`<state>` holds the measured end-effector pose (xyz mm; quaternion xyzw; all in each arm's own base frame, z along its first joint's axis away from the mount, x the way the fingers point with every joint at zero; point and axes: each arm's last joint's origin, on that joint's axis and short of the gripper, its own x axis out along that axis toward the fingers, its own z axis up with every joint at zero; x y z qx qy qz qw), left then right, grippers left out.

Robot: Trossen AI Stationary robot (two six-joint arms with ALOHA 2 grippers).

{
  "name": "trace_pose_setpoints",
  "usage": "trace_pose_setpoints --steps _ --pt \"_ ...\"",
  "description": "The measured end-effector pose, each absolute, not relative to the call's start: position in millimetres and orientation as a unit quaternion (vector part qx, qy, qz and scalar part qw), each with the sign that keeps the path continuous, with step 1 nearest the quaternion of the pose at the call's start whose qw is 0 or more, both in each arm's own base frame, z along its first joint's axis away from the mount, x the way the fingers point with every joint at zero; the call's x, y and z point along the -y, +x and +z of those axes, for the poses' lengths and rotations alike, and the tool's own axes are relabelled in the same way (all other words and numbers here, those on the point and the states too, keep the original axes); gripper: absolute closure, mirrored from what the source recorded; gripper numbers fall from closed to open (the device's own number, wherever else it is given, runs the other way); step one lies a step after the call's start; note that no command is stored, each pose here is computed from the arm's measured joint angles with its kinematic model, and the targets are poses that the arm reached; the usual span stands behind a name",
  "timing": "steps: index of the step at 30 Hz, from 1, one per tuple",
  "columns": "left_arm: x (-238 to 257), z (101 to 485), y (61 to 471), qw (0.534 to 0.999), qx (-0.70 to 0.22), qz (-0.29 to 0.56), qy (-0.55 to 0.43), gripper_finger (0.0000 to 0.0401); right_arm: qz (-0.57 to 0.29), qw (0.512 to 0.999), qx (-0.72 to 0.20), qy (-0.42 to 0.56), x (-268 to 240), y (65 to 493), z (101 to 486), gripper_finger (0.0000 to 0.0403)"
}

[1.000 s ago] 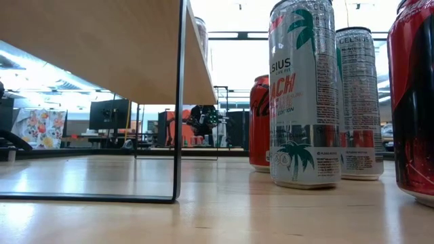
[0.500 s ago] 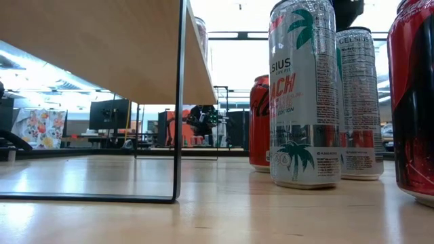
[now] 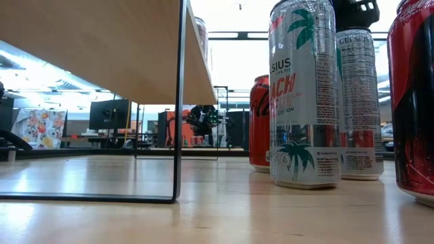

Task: Pick and place cans onto a shelf
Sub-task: Put the top white-pink soda can on the shelf

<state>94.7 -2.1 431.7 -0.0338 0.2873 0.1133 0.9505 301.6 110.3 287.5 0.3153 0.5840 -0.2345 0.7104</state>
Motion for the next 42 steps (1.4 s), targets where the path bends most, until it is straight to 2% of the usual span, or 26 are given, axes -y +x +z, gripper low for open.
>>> trace_pose_setpoints --steps 14,21,26,30,33,35,38,42 --pt "2 432 96 0.949 -0.286 0.122 -0.054 0.0046 -0.237 0.688 -0.606 0.322 -110 298 260 0.0038" --pt "2 433 97 0.951 -0.275 0.127 -0.060 0.0046 -0.215 0.698 -0.619 0.287 -109 296 255 0.0092" --pt "1 434 97 0.951 -0.271 0.137 -0.057 0.0046 -0.131 0.730 -0.644 0.188 -109 296 255 0.0133" --pt "1 434 97 0.951 -0.267 0.145 -0.055 0.0046 -0.008 0.753 -0.656 0.049 -109 296 255 0.0129" --pt "1 434 97 0.951 -0.266 0.146 -0.055 0.0046 0.074 0.752 -0.654 -0.044 -108 296 255 0.0111" --pt "1 434 97 0.951 -0.267 0.146 -0.055 0.0046 0.100 0.747 -0.653 -0.080 -108 295 255 0.0101" --pt "1 434 97 0.951 -0.266 0.148 -0.061 0.0046 0.092 0.746 -0.652 -0.096 -105 296 255 0.0089" --pt "1 434 97 0.950 -0.264 0.151 -0.072 0.0046 0.088 0.743 -0.662 -0.042 -100 297 255 0.0068"
